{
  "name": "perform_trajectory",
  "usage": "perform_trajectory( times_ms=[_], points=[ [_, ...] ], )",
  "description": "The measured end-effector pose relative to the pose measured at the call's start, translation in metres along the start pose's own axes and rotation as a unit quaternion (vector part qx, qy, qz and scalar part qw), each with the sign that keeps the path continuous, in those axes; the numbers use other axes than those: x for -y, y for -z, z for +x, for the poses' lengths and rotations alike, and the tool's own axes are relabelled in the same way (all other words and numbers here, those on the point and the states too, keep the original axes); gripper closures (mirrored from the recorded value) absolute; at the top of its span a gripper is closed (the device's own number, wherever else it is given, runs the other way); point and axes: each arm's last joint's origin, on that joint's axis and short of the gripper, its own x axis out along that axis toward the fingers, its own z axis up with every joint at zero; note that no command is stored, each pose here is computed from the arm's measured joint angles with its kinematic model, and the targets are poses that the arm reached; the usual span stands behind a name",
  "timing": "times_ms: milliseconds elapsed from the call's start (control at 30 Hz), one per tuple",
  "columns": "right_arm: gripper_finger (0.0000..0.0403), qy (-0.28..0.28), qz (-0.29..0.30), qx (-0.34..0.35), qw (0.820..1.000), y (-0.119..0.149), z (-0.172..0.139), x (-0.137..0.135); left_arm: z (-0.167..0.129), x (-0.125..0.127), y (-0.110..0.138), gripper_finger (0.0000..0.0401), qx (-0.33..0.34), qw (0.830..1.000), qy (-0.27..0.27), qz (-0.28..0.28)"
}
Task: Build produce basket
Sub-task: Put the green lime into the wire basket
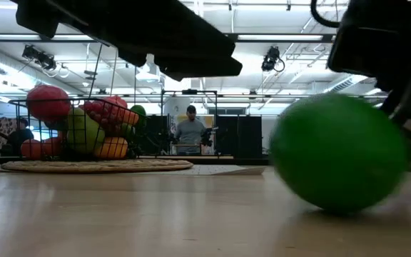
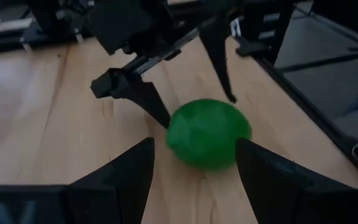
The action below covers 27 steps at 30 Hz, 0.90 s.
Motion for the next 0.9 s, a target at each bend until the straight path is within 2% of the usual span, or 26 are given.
perform_trajectory(
  times_ms=[133, 333, 533, 600, 700, 800, 900],
  points=[
    [0.0039, -0.027, 0.013, 0.028, 0.999, -0.006, 0.014, 0.006, 0.000, 0.002, 0.003, 0.0170, -0.014, 1.000, 0.002, 0.004],
    [0.0039, -0.010, 0.004, 0.045, 0.999, -0.018, 0.031, 0.021, -0.002, 0.007, 0.003, 0.0170, -0.014, 1.000, 0.009, 0.006],
    [0.0039, -0.006, -0.043, 0.062, 0.997, -0.037, 0.038, 0.021, -0.005, 0.018, 0.015, 0.0170, -0.069, 0.997, 0.028, 0.005],
    [0.0039, -0.012, -0.049, 0.072, 0.996, -0.042, 0.036, 0.019, -0.007, 0.018, 0.020, 0.0169, -0.095, 0.995, 0.006, -0.022],
    [0.0039, -0.010, -0.055, 0.069, 0.996, -0.043, 0.036, 0.020, -0.008, 0.013, 0.025, 0.0164, -0.114, 0.989, -0.068, -0.064],
    [0.0039, -0.005, -0.065, 0.066, 0.996, -0.042, 0.036, 0.021, -0.008, 0.010, 0.025, 0.0155, -0.108, 0.987, -0.104, -0.060],
    [0.0039, 0.001, -0.068, 0.056, 0.996, -0.041, 0.036, 0.022, -0.009, 0.010, 0.023, 0.0140, -0.100, 0.987, -0.113, -0.052]
  ],
)
